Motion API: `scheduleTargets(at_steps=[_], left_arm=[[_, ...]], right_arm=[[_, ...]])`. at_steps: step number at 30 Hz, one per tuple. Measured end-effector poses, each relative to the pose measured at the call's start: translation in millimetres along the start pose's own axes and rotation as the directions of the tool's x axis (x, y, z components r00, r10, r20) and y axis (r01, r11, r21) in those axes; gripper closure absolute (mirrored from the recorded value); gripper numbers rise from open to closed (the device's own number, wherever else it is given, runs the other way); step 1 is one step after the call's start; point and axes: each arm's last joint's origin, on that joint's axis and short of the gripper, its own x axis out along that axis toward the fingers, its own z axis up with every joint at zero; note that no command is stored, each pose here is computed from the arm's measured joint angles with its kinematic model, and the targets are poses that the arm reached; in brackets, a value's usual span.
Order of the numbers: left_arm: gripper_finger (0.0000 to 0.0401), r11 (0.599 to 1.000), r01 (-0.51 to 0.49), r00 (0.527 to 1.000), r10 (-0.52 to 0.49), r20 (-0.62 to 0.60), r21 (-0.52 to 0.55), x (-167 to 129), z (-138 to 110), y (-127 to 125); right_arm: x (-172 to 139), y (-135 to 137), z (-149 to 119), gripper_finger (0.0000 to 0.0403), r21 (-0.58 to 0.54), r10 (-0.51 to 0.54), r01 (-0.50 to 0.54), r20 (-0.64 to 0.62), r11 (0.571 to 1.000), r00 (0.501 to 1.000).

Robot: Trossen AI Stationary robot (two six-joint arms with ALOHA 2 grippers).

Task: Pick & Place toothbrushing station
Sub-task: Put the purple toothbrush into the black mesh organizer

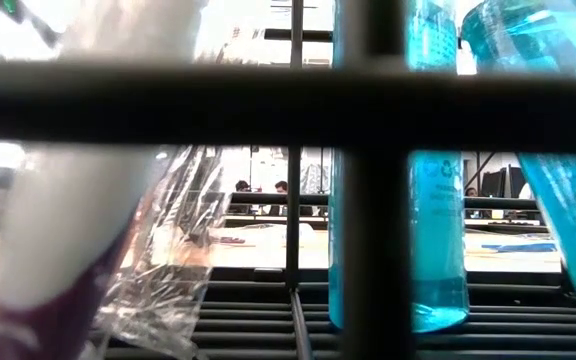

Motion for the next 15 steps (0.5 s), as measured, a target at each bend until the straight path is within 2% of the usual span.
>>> scheduleTargets(at_steps=[7, 13, 15], left_arm=[[0.0380, 0.997, 0.014, 1.000, -0.016, -0.025, -0.078, -1, -2, 1], [0.0390, 0.986, 0.064, 0.998, -0.066, -0.010, -0.157, -19, -1, 2], [0.0393, 0.978, 0.093, 0.995, -0.085, 0.053, -0.184, -33, 5, 3]], right_arm=[[0, 0, 0, 0.0148, 0.000, -0.002, 0.002, 0.001, 1.000, 1.000], [0, 0, 2, 0.0148, 0.002, 0.001, -0.001, 0.004, 1.000, 1.000], [-1, 2, 5, 0.0148, 0.004, 0.007, -0.007, 0.013, 1.000, 1.000]])
